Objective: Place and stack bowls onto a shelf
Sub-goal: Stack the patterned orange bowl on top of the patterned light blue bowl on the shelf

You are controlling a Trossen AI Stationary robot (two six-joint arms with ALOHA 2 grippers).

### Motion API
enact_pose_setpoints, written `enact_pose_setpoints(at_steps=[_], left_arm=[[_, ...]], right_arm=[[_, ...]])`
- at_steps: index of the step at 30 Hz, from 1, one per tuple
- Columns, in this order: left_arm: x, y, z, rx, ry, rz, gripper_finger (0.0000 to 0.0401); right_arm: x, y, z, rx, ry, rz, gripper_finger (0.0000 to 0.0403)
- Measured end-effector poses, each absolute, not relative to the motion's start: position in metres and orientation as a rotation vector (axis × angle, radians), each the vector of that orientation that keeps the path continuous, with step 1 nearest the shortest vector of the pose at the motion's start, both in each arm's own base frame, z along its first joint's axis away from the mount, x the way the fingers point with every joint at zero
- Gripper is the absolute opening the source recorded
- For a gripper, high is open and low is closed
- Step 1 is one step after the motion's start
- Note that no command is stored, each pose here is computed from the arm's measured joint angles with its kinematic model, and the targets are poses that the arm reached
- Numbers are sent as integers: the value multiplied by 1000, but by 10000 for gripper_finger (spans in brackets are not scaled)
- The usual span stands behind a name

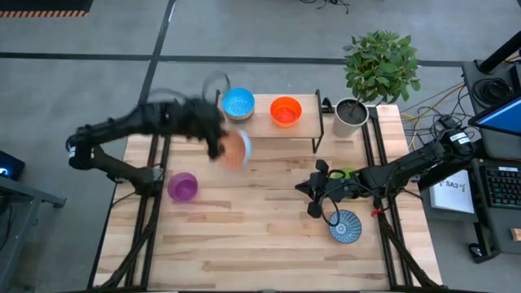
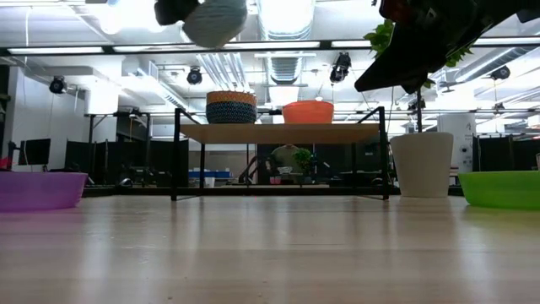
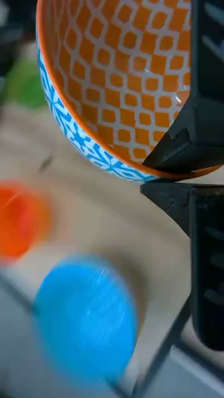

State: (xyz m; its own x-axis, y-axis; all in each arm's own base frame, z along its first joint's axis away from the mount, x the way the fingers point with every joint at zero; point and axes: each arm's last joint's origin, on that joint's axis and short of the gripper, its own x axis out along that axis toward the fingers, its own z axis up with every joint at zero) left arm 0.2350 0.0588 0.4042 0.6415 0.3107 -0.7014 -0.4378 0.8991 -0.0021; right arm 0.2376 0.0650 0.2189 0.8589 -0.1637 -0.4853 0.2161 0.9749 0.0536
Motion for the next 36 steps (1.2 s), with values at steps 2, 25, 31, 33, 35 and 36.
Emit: enact_pose_setpoints(at_steps=[2,25,31,33,35,36], left_arm=[[230,80,422,-190,707,497,1],[245,230,433,-403,981,645,5],[255,241,427,-410,997,651,5],[254,243,422,-412,1028,662,6],[253,246,418,-416,1048,675,6],[253,247,418,-418,1047,676,6]], right_arm=[[238,65,219,107,500,-199,9],[237,66,218,125,518,-158,9],[237,66,218,122,523,-158,9],[237,66,217,121,528,-160,9],[237,66,217,119,532,-160,9],[236,66,217,119,534,-160,9]])
